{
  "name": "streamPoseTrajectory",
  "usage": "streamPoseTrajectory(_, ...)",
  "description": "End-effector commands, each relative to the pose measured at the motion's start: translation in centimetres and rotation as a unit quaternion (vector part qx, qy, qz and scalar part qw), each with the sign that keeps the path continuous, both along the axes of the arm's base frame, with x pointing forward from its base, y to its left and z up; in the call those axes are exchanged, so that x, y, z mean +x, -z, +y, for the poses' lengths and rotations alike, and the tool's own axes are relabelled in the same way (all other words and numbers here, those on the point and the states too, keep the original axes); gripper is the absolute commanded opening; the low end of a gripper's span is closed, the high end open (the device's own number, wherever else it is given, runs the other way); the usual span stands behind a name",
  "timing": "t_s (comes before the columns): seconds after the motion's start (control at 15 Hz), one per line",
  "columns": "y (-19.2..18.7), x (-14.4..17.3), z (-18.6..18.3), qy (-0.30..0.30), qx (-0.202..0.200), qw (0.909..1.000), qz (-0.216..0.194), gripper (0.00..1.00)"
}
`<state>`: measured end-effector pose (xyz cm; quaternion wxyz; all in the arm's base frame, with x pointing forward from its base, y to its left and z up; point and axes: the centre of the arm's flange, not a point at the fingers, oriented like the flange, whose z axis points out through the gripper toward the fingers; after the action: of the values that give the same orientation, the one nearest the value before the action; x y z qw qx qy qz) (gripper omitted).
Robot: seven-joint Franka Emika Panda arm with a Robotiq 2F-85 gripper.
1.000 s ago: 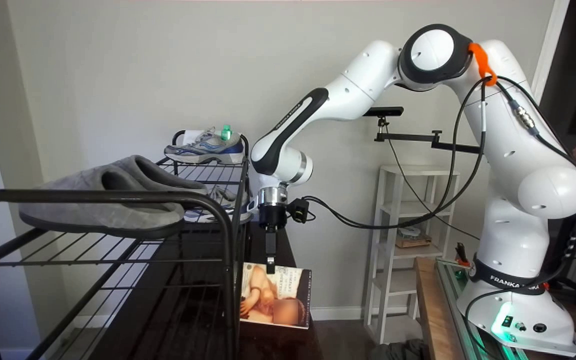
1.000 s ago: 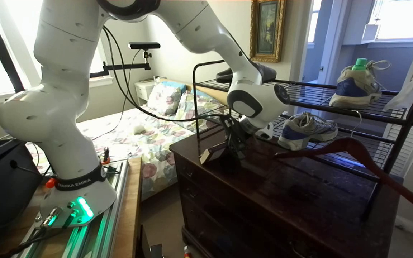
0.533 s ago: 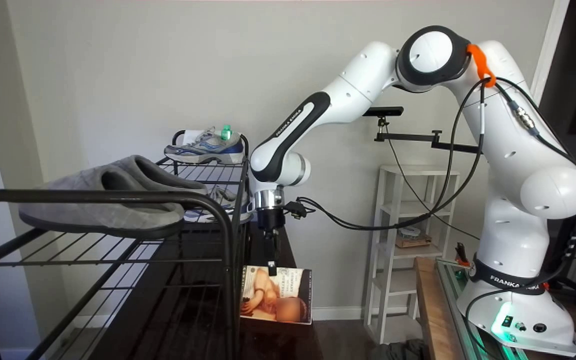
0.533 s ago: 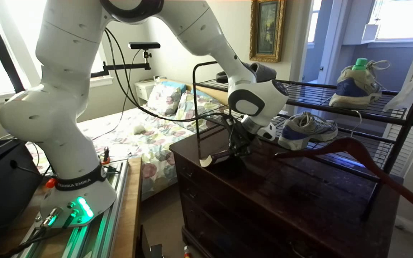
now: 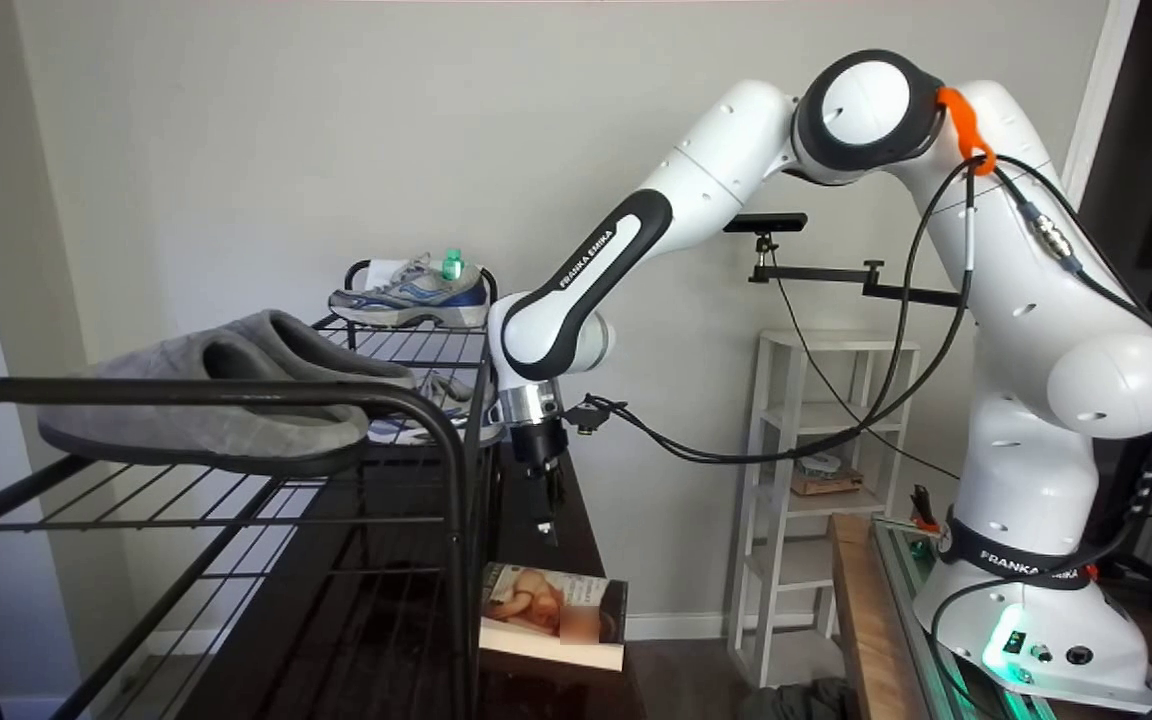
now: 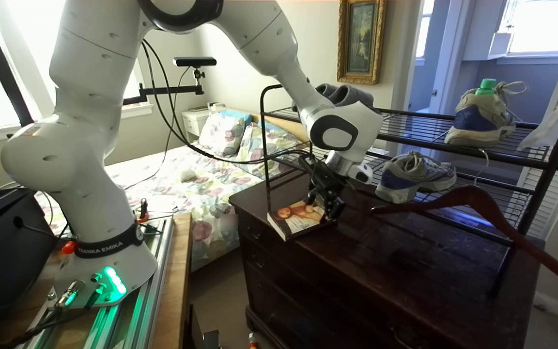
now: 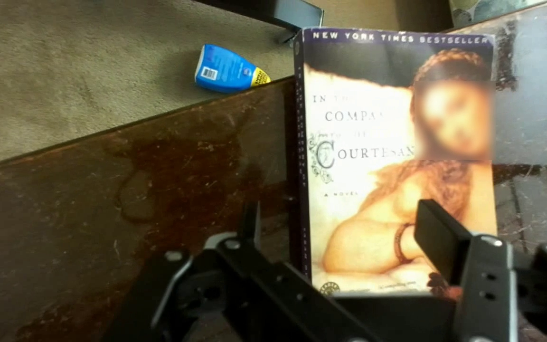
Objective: Move the sneaker on the top shelf to the right then place the book on the counter.
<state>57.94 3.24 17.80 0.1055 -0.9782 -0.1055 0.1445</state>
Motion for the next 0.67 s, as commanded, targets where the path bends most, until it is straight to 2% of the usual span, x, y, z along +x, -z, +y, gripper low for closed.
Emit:
streamPoseTrajectory(0.0,-2.9,-1.9,0.9,-0.028,-0.016,0.9995,0.002,1.00)
streamPoseTrajectory(0.2,-5.9,-7.2,1.1,-0.083,0.021,0.9959,0.030,1.00)
streamPoseTrajectory(0.4,-8.0,-12.2,0.7,-0.117,0.035,0.9910,0.055,1.00)
streamPoseTrajectory(0.53,-9.2,-15.6,0.2,-0.126,0.037,0.9898,0.055,1.00)
streamPoseTrajectory(0.6,-9.7,-17.3,-0.1,-0.113,0.038,0.9921,0.039,1.00)
